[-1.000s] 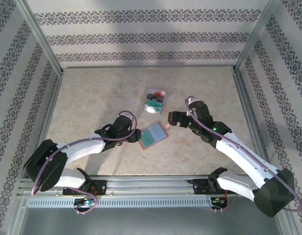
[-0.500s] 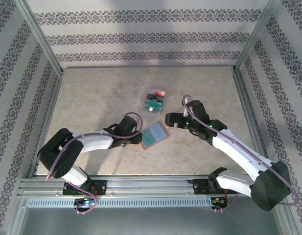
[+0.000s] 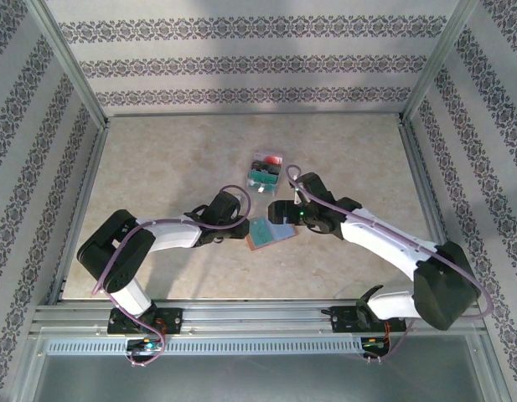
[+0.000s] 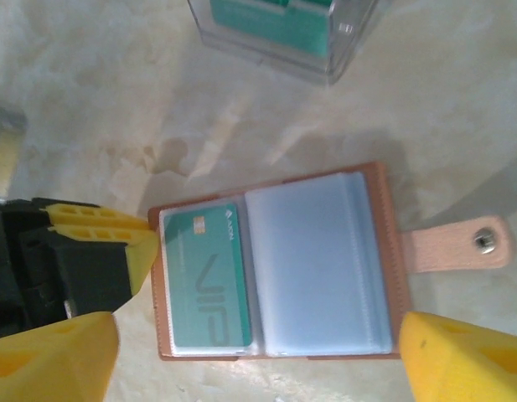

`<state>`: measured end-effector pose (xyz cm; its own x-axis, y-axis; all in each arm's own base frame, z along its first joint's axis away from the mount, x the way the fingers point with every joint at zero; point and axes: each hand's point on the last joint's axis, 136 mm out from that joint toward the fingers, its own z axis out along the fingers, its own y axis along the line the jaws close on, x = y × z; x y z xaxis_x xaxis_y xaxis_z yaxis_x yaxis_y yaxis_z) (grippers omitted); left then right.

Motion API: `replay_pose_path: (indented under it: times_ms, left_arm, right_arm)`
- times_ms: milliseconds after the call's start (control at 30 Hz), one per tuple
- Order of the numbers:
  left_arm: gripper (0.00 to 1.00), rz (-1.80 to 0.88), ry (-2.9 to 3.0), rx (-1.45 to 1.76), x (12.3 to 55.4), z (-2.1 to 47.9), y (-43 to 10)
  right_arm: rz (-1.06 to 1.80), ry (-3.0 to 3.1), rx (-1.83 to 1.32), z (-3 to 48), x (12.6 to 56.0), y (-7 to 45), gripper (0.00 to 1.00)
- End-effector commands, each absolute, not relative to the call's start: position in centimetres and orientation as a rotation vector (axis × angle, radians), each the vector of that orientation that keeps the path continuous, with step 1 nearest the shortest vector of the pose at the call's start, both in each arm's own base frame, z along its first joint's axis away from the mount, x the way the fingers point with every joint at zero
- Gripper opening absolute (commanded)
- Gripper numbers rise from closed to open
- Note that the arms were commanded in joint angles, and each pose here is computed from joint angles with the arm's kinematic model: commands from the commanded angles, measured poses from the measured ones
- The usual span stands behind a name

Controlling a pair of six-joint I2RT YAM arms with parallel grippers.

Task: Take the credit cards out of the card holder

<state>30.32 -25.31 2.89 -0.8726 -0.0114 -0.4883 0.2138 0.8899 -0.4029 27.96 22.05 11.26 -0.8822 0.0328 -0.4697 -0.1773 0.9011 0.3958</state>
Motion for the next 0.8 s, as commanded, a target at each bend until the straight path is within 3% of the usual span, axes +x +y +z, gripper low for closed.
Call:
replay_pose_path:
  times_ms: [0, 200, 467, 667, 767]
  left_arm:
    - [0.20, -0.624, 2.494, 0.172, 31.9, 4.9, -25.6]
    - [0.21, -0.588, 2.514, 0.056, 32.4, 4.4, -24.1]
    - [0.35, -0.526, 2.472, -0.114, 32.5, 5.9, -20.4]
    - [0.34, -0.542, 2.467, -0.054, 32.1, 6.8, -20.6]
    - [0.29, -0.585, 2.479, -0.026, 31.8, 6.5, -21.6]
  right_arm:
    - [0.642, 2.649, -0.117, 10.7, 27.4, 23.5, 0.81]
    - [0.507, 2.718, -0.247, 8.9, 26.9, 25.4, 0.74]
    - [0.375, 2.785, -0.392, 6.8, 26.3, 27.8, 0.65]
    - [0.466, 2.840, -0.338, 5.0, 26.6, 28.2, 0.62]
    - [0.542, 2.861, -0.319, 4.3, 26.7, 28.4, 0.55]
